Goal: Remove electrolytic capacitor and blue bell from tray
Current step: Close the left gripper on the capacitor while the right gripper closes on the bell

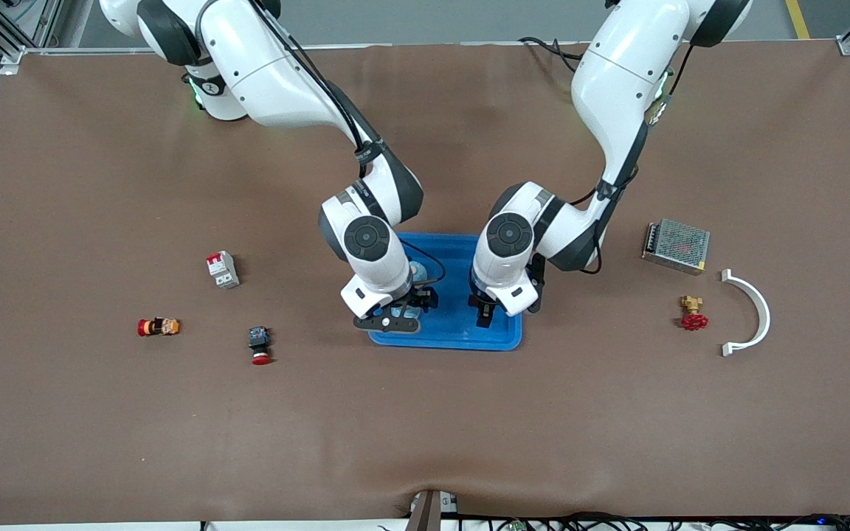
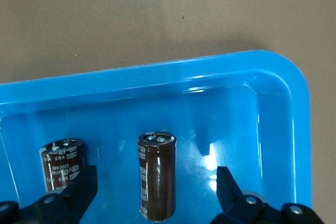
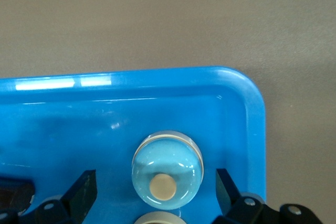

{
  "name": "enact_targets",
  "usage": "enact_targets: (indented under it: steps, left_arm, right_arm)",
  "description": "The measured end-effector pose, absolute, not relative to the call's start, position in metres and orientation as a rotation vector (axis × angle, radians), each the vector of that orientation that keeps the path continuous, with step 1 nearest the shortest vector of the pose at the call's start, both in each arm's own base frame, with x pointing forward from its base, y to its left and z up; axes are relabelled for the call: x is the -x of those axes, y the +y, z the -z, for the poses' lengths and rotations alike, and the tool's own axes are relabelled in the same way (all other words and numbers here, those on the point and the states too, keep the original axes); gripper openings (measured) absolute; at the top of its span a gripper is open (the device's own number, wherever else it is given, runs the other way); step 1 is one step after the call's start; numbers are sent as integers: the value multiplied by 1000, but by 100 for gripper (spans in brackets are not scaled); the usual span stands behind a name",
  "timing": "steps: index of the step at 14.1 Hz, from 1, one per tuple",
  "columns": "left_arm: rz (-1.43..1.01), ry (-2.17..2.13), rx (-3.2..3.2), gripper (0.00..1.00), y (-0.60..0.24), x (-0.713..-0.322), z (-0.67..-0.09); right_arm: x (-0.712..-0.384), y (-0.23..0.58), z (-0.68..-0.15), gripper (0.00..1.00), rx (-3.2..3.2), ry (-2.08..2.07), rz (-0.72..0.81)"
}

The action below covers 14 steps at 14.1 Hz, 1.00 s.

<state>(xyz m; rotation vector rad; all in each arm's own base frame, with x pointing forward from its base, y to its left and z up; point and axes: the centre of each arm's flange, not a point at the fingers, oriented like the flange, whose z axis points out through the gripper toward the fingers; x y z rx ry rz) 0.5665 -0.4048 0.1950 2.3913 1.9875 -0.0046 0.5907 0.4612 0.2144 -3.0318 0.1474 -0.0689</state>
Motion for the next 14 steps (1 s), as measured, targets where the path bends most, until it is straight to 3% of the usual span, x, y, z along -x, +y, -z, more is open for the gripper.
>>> enact_targets:
  steps: [2, 4, 6, 11, 14]
  left_arm:
    - [4, 1987, -2390, 96, -405, -567, -195]
    - [4, 1986, -2389, 75, -405, -567, -195]
    - [-1, 1979, -2379, 73, -407, -570, -199]
    - [-5, 1972, -2372, 23, -409, -572, -204]
    - [-8, 1969, -2368, 15, -410, -574, -206]
  right_arm:
    - [-590, 461, -209, 100, 3039, 144, 63]
    - [-589, 458, -203, 100, 3058, 133, 63]
    - [-589, 456, -198, 100, 3071, 126, 63]
    - [-588, 456, -188, 100, 3080, 121, 61]
    - [-586, 458, -185, 100, 3078, 116, 67]
